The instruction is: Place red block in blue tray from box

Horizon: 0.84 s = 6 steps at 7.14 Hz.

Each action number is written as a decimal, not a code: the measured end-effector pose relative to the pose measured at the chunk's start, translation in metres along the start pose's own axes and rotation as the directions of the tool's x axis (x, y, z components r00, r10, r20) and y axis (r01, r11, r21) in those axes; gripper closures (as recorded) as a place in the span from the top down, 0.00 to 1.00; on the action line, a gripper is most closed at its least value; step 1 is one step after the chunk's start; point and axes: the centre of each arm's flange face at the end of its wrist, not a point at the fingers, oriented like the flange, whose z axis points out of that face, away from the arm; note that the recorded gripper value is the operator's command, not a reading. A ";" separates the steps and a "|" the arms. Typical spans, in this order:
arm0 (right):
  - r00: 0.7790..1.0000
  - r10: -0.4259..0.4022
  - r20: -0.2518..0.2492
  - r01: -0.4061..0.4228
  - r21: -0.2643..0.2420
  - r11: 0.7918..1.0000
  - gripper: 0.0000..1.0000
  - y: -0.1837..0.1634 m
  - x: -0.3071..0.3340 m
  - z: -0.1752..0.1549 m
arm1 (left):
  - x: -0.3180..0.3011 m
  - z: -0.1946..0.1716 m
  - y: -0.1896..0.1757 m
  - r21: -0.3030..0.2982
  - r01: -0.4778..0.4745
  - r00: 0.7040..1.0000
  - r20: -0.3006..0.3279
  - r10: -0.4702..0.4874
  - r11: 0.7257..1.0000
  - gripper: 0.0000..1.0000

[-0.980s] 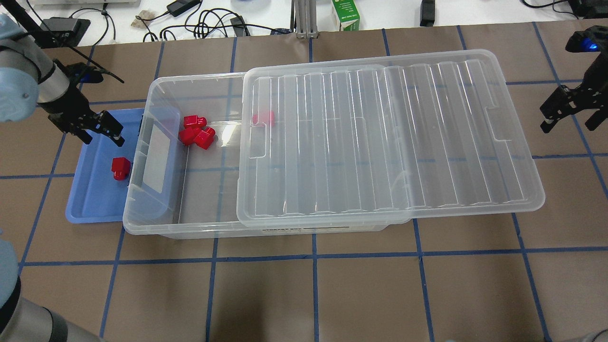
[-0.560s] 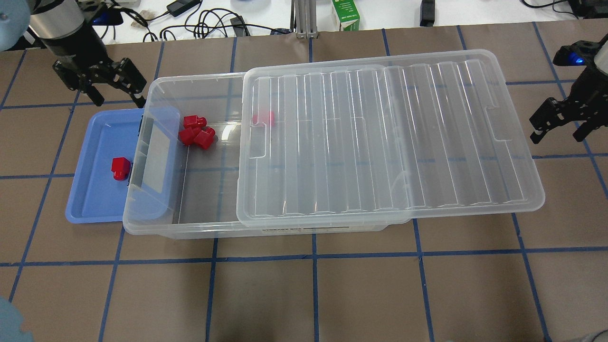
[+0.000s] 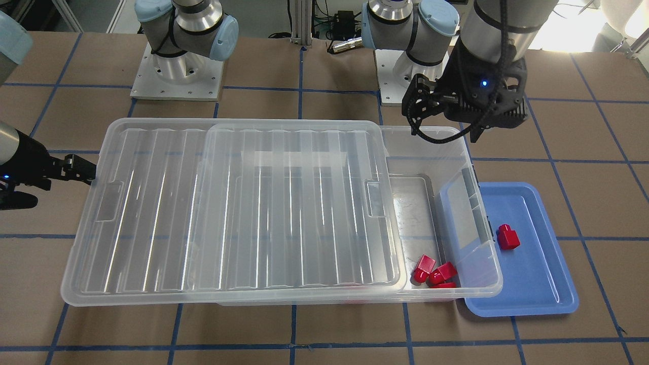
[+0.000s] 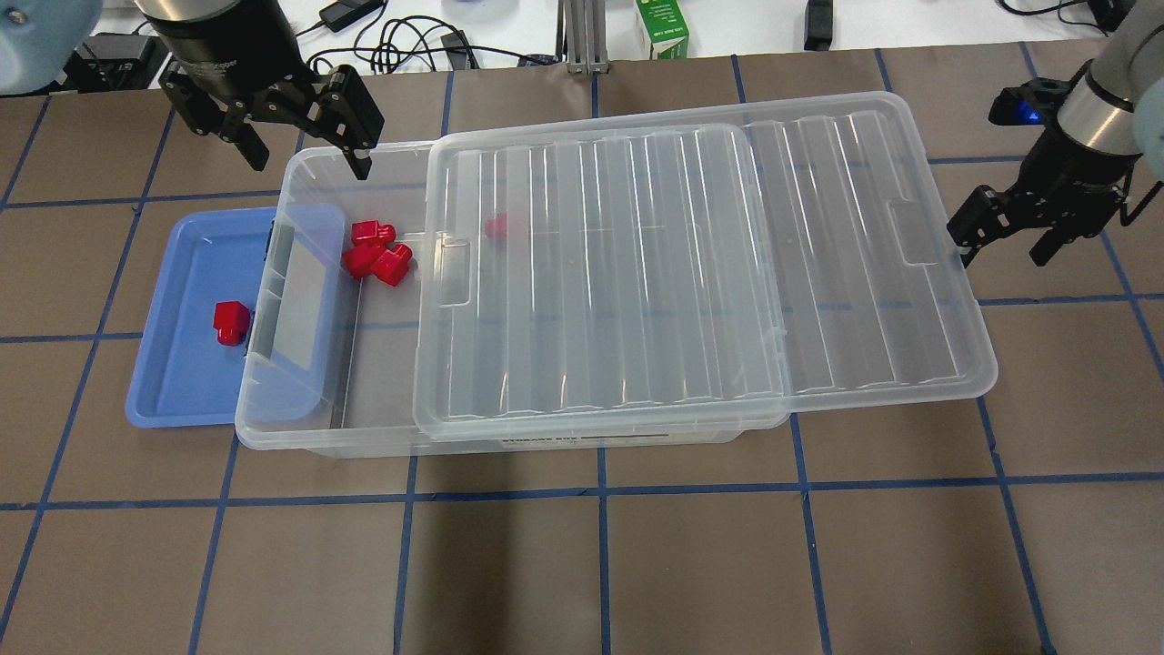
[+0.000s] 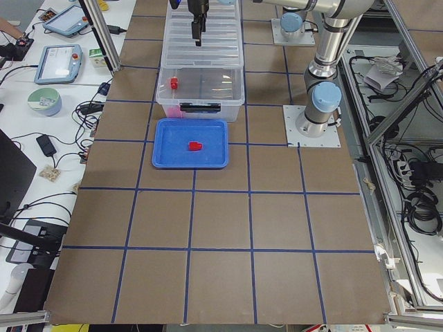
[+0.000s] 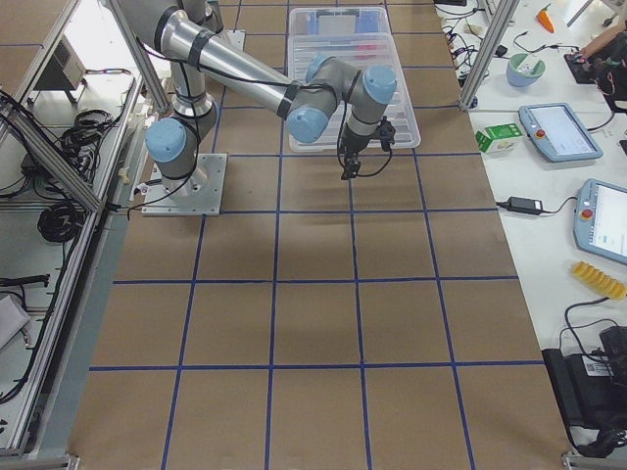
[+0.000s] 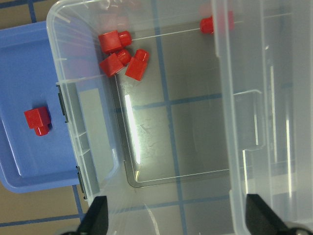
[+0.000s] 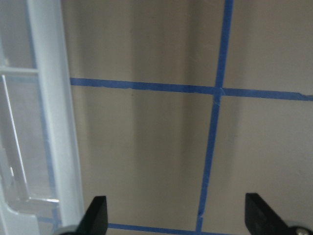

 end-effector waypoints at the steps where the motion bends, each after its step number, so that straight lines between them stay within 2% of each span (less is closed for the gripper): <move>1: 1.000 -0.008 0.015 0.007 0.011 1.000 1.00 -0.005 -0.029 0.000 | 0.000 0.004 0.004 0.015 0.001 1.000 0.001 -0.001 1.000 1.00; 4: 1.000 0.013 0.010 -0.013 0.022 1.000 1.00 -0.012 -0.105 0.001 | -0.005 0.015 0.013 0.029 0.018 1.000 0.004 -0.018 0.999 1.00; 6: 1.000 0.017 -0.003 -0.017 0.054 0.998 1.00 -0.014 -0.140 0.001 | -0.012 0.016 0.012 0.051 0.042 0.999 0.007 -0.042 0.998 1.00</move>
